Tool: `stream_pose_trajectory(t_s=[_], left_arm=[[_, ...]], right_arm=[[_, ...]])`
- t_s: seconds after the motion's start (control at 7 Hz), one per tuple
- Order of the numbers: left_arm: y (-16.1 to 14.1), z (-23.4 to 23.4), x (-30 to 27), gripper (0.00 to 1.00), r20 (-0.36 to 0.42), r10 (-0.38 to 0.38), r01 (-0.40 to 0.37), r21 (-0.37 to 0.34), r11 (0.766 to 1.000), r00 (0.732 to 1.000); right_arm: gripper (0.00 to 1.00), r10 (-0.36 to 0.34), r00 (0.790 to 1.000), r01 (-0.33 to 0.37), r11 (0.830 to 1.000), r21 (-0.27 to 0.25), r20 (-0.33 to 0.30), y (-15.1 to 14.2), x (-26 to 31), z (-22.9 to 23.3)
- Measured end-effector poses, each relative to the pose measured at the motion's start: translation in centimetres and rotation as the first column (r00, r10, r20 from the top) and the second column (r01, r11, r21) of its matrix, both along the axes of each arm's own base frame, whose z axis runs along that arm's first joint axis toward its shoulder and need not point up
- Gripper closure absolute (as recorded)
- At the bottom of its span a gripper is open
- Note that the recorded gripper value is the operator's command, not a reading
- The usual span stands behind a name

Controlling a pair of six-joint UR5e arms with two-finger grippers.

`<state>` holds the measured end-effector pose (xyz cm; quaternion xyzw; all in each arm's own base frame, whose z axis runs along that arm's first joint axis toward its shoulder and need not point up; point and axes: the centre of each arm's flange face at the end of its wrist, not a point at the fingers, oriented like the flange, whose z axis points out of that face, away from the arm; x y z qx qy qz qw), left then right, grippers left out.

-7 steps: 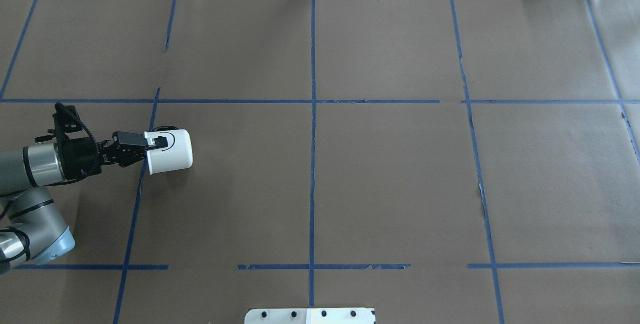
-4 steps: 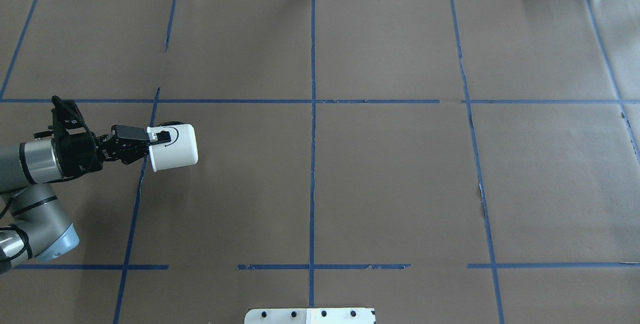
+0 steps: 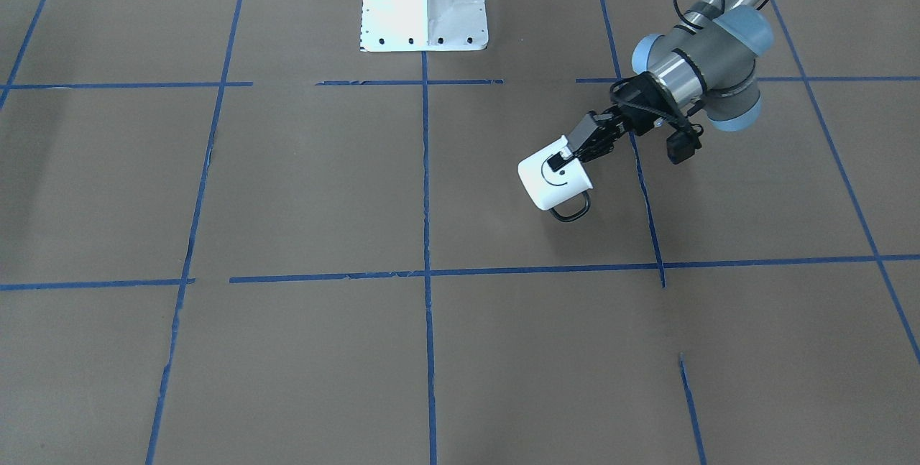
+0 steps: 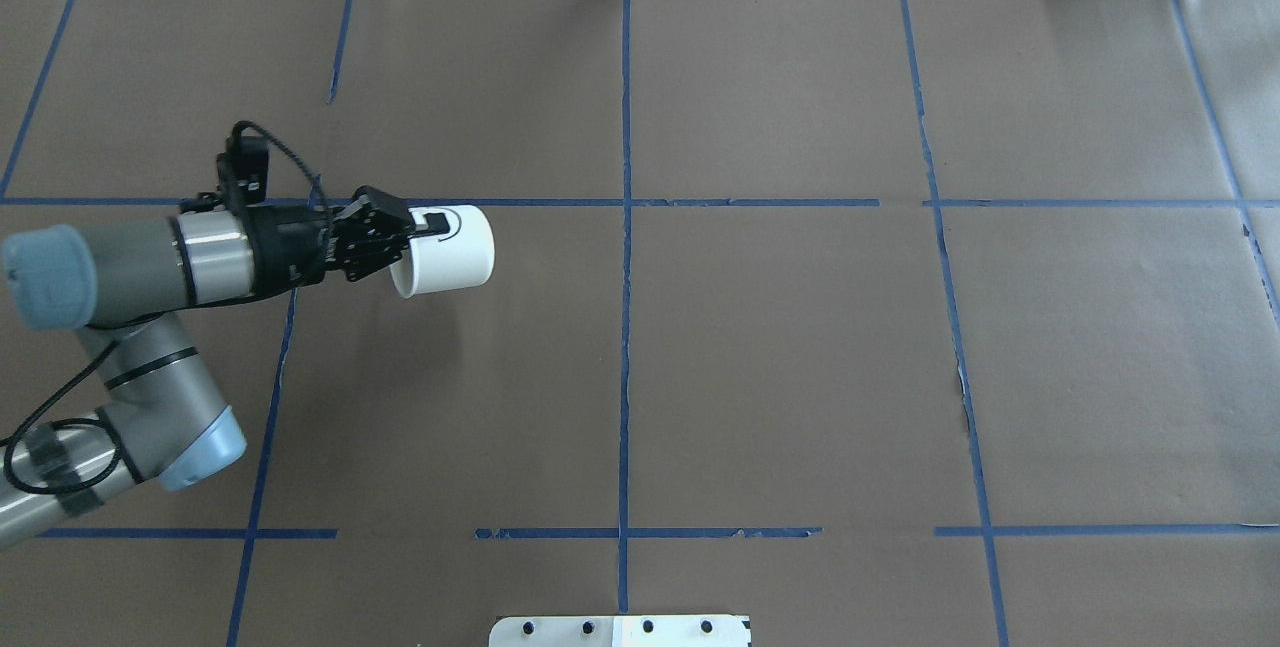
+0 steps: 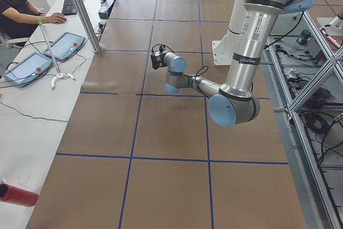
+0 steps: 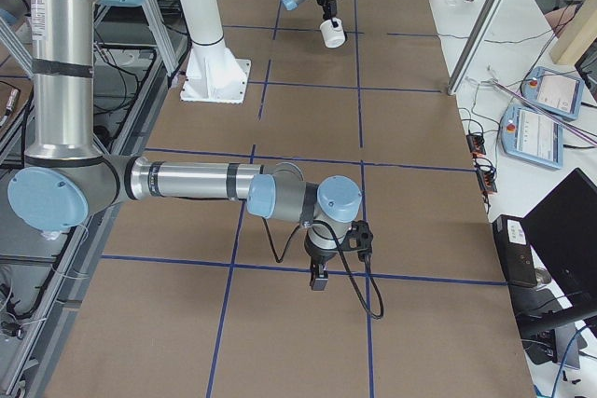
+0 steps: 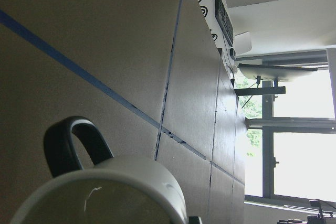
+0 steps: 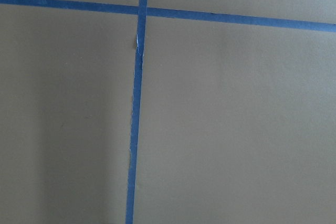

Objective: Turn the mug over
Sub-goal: 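Lift the mug with the left gripper and carry it toward the table center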

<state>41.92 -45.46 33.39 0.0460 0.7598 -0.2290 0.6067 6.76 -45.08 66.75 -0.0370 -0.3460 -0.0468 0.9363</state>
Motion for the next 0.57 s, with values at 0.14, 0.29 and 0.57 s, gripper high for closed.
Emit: stream_pose_trajectory(t_s=[0.14, 0.29, 0.57], left_arm=[[-2.2, -4.9, 3.1, 1.0, 0.103, 0.001, 0.003, -0.042, 0.999, 0.995], [-3.6, -8.5, 5.4, 1.0, 0.205, 0.009, 0.005, -0.069, 0.998, 0.979], [-5.8, -15.7, 9.5, 1.0, 0.411, 0.056, 0.001, -0.139, 0.99, 0.91]], right_arm=[[0.0, 0.0, 1.0, 0.0, 1.0, 0.0, 0.0, 0.0, 0.0, 0.0], [0.0, 0.0, 1.0, 0.0, 1.0, 0.0, 0.0, 0.0, 0.0, 0.0], [0.0, 0.0, 1.0, 0.0, 1.0, 0.0, 0.0, 0.0, 0.0, 0.0]])
